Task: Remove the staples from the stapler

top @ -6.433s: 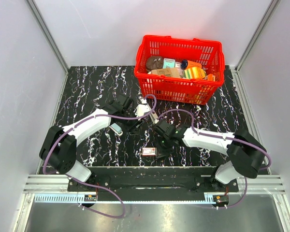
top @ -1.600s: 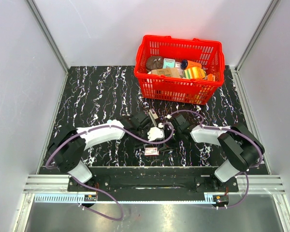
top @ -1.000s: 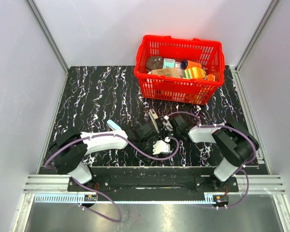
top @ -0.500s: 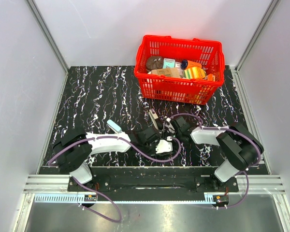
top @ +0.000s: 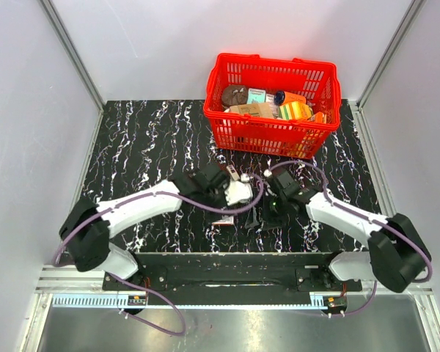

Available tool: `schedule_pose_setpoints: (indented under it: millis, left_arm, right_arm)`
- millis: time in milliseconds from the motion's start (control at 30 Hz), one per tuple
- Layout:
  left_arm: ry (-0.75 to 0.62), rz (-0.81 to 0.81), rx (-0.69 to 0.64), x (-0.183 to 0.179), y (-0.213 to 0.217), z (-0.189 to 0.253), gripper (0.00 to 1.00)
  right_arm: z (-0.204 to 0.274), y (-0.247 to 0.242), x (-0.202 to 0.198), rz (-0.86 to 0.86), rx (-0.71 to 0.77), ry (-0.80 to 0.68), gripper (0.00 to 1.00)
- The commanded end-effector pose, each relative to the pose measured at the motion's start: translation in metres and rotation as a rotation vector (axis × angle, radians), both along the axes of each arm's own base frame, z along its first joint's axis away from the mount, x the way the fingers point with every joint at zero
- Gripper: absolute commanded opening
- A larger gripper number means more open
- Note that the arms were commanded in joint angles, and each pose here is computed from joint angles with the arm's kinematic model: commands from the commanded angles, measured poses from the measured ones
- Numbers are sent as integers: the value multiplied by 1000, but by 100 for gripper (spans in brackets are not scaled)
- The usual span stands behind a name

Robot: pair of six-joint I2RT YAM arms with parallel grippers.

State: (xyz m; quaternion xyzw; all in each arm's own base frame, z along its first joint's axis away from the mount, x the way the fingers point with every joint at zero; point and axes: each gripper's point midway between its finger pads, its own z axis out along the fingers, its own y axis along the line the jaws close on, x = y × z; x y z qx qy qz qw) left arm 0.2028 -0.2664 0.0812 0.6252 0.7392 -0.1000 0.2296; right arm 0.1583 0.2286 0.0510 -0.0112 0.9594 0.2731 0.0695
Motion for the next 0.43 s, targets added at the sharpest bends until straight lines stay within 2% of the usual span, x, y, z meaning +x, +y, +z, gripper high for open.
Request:
schedule_pose_setpoints:
  millis: [0,133,300,400]
  left_arm:
    - [-131,106,-93,38,24,81,97]
    - [-214,246,-215,65,59,139,99]
    - [-297,423,-330,80,108,180,99]
    - [-342,549,-393,86,144,196,99]
  right_arm:
    - [49,-7,34,-12,-39,-218,81]
    - [87,-11,53,-28,-53,-331,91]
    - [140,-10,75,-48,-31,-480,100]
    - [163,-18,86,-54,-70,-559,99]
